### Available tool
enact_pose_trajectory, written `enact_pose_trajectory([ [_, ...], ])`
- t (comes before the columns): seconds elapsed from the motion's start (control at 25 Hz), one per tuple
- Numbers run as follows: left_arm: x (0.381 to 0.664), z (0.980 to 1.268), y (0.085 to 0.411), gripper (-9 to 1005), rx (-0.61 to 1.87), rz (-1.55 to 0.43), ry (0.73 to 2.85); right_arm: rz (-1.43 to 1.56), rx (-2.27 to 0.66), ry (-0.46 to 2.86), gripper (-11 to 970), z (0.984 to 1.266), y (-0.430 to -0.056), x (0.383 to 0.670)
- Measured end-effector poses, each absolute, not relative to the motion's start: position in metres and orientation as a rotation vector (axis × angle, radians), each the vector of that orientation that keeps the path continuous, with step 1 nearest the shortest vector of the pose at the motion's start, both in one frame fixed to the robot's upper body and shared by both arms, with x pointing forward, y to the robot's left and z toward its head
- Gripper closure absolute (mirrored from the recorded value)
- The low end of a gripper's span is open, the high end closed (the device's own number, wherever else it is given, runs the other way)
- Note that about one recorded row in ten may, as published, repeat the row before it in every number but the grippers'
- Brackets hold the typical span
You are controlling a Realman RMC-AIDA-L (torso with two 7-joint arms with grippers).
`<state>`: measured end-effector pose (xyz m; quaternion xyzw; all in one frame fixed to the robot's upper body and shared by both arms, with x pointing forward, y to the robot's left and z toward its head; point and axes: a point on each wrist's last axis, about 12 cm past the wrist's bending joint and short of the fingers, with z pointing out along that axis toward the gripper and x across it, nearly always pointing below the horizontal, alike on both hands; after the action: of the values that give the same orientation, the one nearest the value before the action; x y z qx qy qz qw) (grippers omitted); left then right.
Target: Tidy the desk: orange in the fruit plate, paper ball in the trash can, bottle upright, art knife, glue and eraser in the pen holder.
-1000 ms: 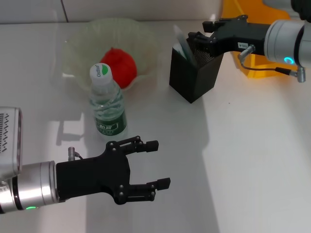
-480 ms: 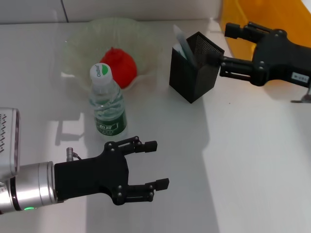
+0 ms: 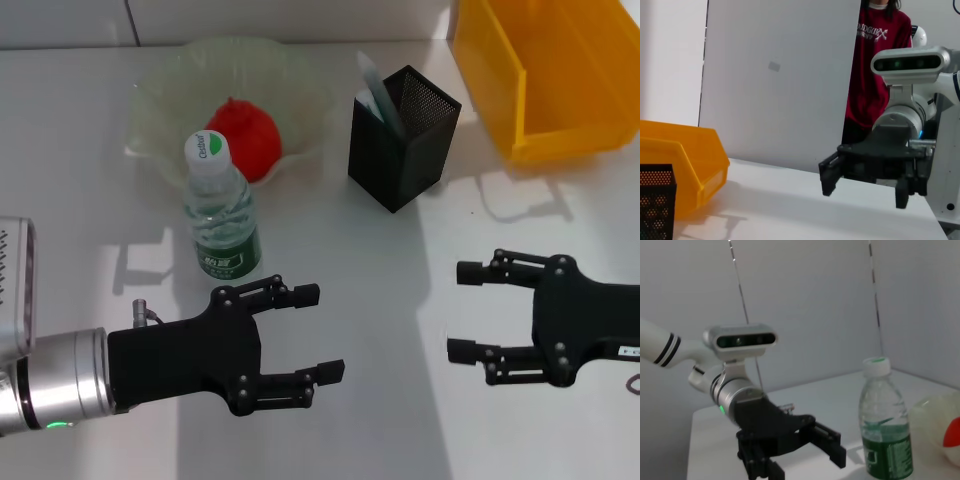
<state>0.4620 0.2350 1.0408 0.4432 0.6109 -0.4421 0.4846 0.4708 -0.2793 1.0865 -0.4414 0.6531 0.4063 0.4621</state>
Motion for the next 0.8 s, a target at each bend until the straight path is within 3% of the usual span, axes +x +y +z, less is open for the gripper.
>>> enact_pose_trajectory([
  [0.8, 0.4650, 1.0437, 0.2396, 184, 1.059, -1.069, 1.497, 1.045, -1.085, 1.633, 142, 1.0765, -0.2766, 0.4661],
])
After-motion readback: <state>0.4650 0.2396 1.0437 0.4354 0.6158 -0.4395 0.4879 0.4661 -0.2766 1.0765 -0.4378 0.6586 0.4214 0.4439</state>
